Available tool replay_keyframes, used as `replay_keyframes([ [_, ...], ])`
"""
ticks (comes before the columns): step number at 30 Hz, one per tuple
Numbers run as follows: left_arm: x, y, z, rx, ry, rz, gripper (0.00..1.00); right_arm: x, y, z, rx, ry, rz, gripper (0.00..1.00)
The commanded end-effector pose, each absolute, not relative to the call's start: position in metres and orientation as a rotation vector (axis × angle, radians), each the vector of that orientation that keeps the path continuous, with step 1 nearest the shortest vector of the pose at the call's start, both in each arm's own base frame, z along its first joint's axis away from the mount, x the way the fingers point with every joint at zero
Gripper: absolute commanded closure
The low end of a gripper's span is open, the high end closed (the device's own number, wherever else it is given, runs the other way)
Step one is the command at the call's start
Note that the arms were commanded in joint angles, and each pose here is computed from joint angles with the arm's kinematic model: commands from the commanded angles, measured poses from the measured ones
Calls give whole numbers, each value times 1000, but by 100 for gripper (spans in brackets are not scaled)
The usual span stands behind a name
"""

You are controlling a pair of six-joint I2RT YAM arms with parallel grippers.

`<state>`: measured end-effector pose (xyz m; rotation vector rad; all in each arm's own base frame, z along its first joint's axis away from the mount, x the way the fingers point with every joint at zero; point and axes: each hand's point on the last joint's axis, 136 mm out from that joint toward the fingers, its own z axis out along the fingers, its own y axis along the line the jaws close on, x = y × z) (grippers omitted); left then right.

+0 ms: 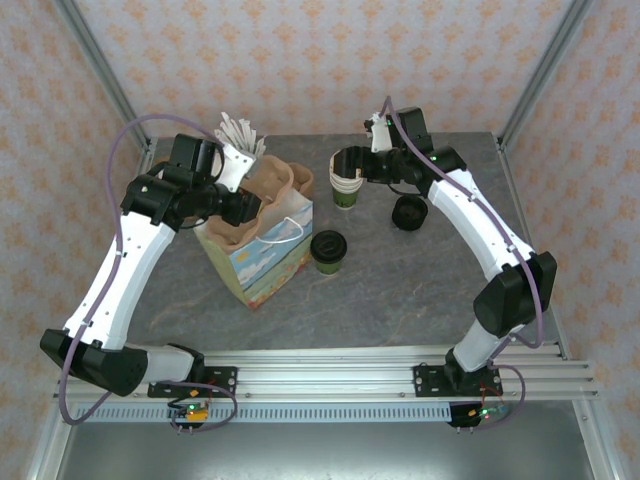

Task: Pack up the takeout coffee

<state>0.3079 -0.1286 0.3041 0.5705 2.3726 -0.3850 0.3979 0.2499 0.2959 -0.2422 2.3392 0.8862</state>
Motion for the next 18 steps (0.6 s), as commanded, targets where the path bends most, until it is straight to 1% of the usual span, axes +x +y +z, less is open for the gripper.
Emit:
replay_keyframes([
  [1, 308, -131, 326, 554, 2301, -390, 68, 396, 252, 306, -256, 2303, 907, 22],
  [11, 311, -127, 311, 564, 2330, -344, 68, 396, 252, 303, -254, 2307, 903, 22],
  [18, 306, -125, 302, 582, 2325, -328, 68, 396, 251, 301, -256, 2313, 898, 22],
])
